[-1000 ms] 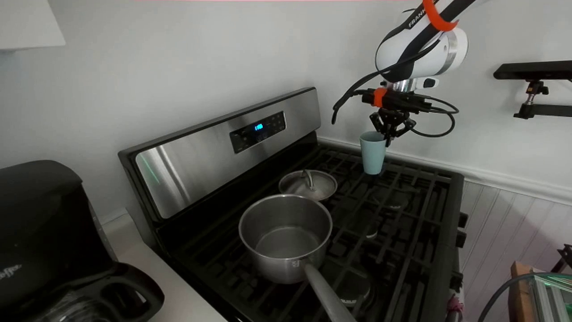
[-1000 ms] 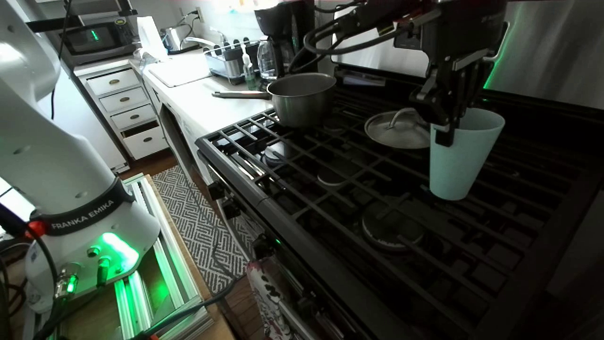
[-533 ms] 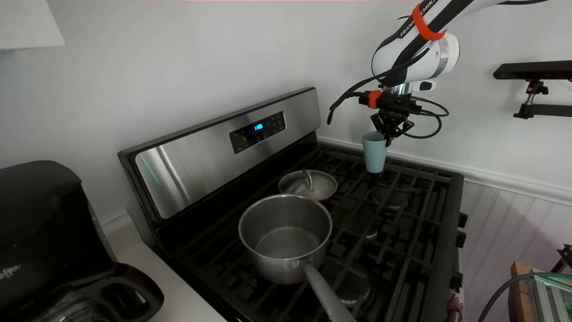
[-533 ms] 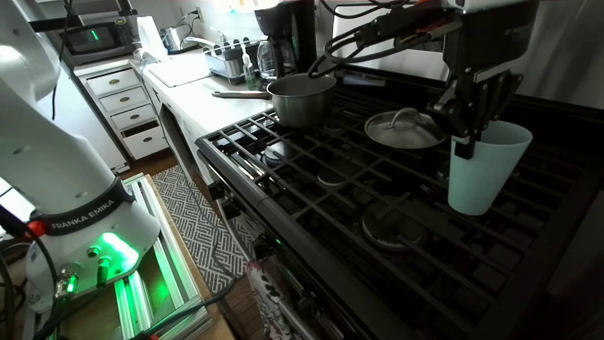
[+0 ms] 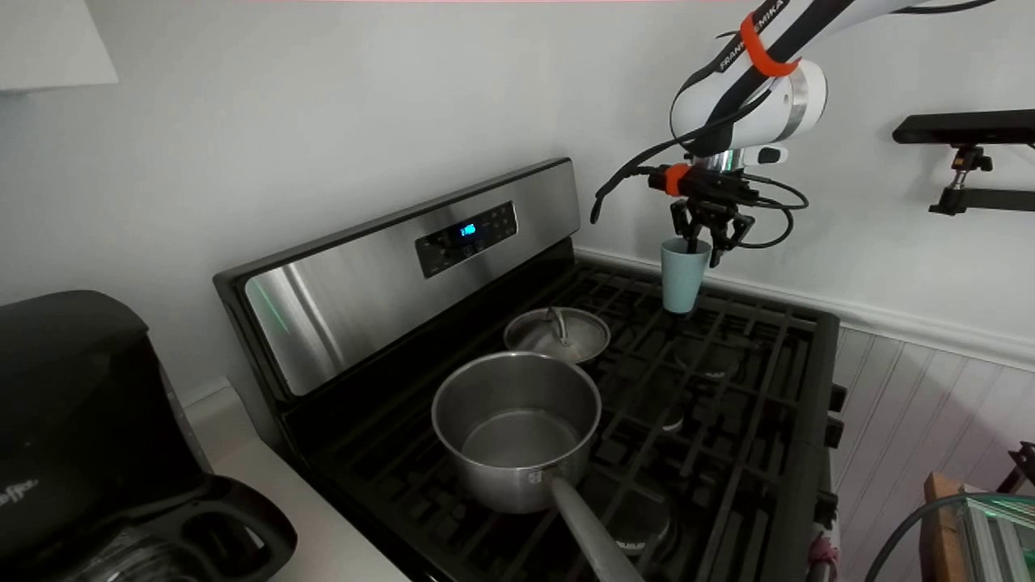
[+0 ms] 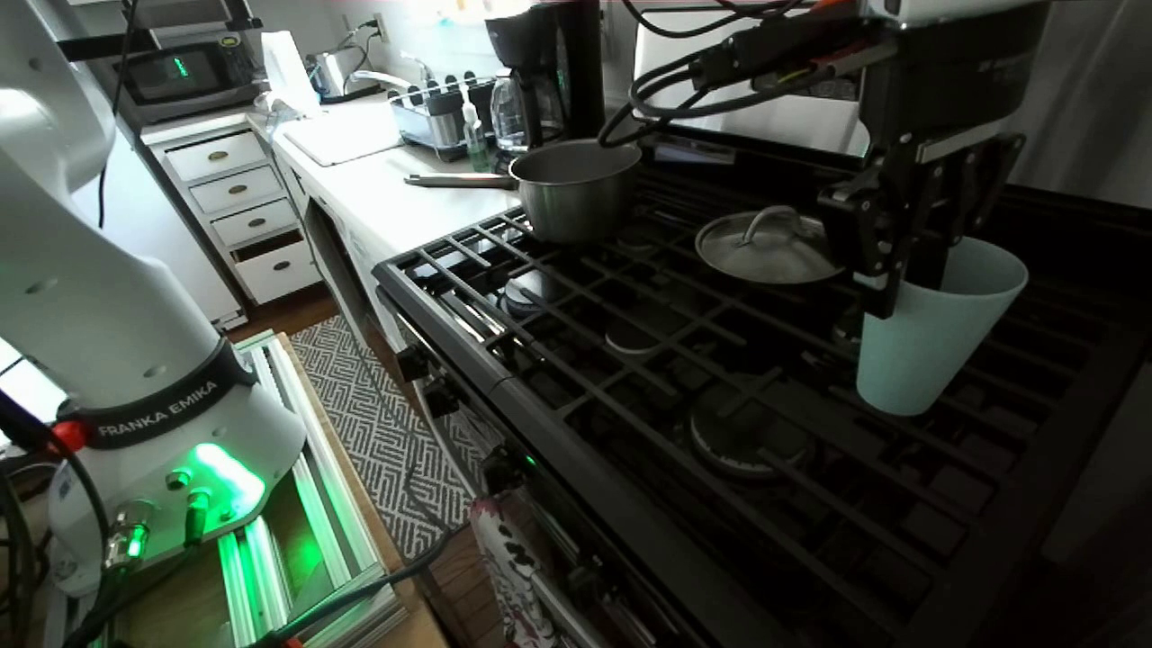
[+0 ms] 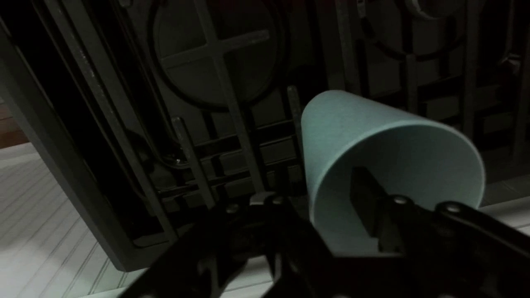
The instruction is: Move the cup from the pot to the right side of the stove
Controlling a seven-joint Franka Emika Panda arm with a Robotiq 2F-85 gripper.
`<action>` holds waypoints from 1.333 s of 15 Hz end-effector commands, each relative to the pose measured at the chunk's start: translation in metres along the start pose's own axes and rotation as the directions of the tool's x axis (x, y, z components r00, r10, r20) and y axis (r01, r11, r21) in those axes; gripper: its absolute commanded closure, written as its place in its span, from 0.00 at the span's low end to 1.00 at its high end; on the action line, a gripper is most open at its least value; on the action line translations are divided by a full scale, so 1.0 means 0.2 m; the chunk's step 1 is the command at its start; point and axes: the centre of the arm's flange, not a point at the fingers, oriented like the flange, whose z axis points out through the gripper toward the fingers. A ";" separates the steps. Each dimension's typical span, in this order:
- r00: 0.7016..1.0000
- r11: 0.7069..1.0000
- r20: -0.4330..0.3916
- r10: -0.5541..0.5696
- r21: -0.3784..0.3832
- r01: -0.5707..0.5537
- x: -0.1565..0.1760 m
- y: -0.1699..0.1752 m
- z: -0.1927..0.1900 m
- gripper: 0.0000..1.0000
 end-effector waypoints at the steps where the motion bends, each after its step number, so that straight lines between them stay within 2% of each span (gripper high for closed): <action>1: 0.999 0.999 -0.006 0.032 -0.012 -0.032 0.04 -0.02 -0.04 0.23; 4: 1.000 1.000 -0.011 0.020 0.016 -0.020 0.05 0.03 -0.13 0.02; 7: 0.999 0.994 -0.007 -0.054 0.096 0.054 0.03 0.08 -0.25 0.00; 9: 0.987 0.977 -0.021 -0.157 0.144 0.158 -0.03 0.08 -0.34 0.00; 12: 0.944 0.932 -0.035 -0.329 0.150 0.330 -0.18 0.01 -0.39 0.00; 14: 0.900 0.887 -0.041 -0.434 0.157 0.434 -0.31 -0.05 -0.39 0.00; 17: 0.812 0.800 -0.049 -0.581 0.150 0.581 -0.55 -0.14 -0.39 0.00; 19: 0.740 0.729 -0.048 -0.671 0.138 0.671 -0.65 -0.18 -0.39 0.00; 20: 0.799 0.786 -0.041 -0.601 0.152 0.599 -0.61 -0.17 -0.39 0.00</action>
